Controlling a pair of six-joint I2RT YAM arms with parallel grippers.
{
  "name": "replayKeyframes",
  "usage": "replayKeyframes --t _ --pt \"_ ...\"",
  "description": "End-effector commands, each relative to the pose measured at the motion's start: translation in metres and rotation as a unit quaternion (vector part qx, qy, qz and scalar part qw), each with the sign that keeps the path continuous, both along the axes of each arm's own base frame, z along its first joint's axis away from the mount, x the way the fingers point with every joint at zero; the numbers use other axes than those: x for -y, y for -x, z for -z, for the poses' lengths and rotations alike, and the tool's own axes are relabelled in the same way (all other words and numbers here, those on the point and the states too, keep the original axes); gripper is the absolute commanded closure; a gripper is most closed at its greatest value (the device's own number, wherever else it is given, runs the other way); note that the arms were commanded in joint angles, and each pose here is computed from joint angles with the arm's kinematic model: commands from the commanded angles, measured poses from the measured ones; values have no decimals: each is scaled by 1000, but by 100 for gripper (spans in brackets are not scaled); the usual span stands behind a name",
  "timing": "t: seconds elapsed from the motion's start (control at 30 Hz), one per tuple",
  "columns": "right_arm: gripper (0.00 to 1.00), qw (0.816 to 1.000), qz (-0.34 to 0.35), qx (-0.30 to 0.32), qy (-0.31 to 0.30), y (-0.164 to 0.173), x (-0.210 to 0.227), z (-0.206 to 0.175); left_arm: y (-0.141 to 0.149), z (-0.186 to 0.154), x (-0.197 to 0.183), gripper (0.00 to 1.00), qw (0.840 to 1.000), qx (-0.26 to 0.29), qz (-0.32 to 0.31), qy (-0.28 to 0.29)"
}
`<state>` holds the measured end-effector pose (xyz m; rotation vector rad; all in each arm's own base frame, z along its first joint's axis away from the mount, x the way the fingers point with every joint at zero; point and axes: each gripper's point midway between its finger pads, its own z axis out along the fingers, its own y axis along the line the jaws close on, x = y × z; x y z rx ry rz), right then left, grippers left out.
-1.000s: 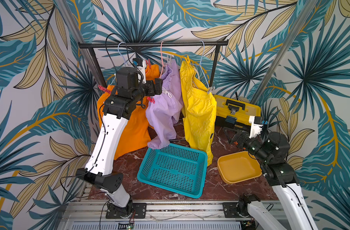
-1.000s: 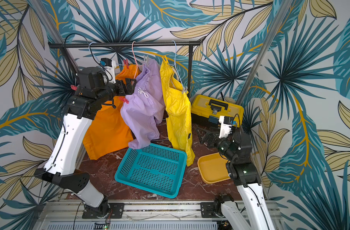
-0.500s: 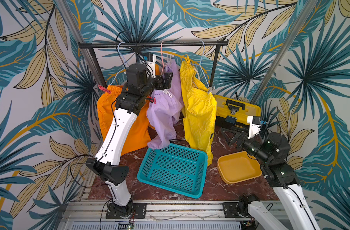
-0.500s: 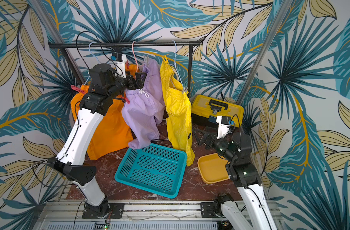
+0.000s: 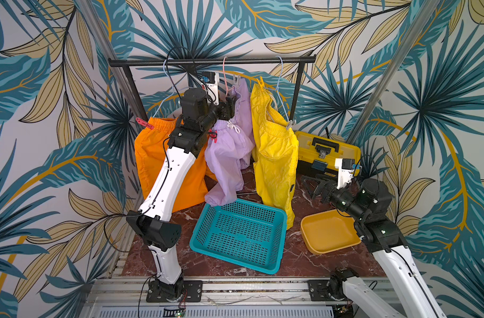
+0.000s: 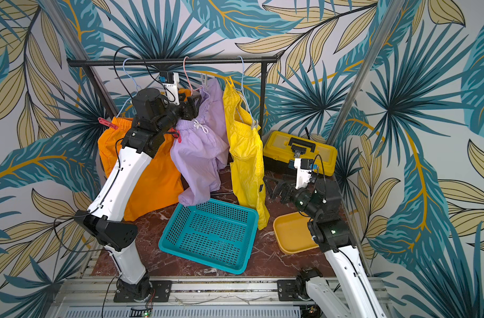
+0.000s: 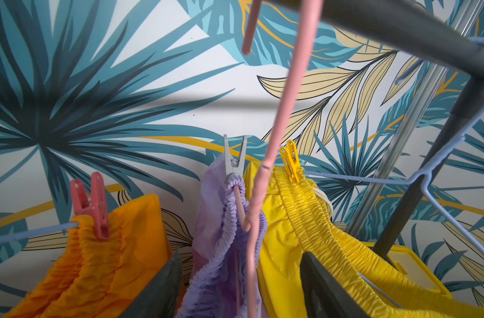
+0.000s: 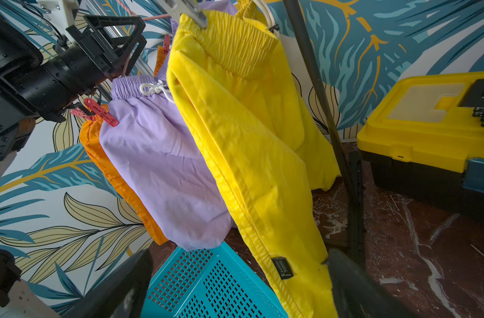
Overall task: Remove the clothespins securing shorts to the hanger
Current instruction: Pick up the hanger from the clothesline.
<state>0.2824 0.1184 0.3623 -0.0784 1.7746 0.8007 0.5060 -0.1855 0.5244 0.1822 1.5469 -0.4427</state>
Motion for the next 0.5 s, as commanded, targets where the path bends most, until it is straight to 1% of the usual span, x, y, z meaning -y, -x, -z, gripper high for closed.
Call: replayKeyframes --t 0.0,0.03,0.07,0.17,0.23,0.27,0.37,0.43,0.47 --pt "0 1000 -2 11 9 -4 -2 4 -2 -10 -1 28 1000 30 -6 0" --pt "0 1000 -2 11 10 -5 -2 4 -2 -11 0 24 999 32 -5 -2" --pt "0 1000 -2 11 11 -6 -2 5 -2 -12 0 23 999 35 -3 -3" --pt "0 1000 -1 11 15 -7 -2 5 -1 -18 2 23 999 52 3 -3" --pt "0 1000 1 11 16 -9 -2 6 -1 -21 4 28 998 60 8 -7" --pt "0 1000 2 10 17 -9 -2 7 -2 -20 5 33 998 62 8 -8" --pt "1 1000 1 8 18 -11 -2 8 -3 -21 5 52 998 67 8 -12" --pt "1 1000 1 7 18 -11 -3 8 -5 -20 5 56 998 69 7 -14" --pt "0 1000 1 7 19 -12 -3 9 -6 -20 5 61 998 69 7 -14"
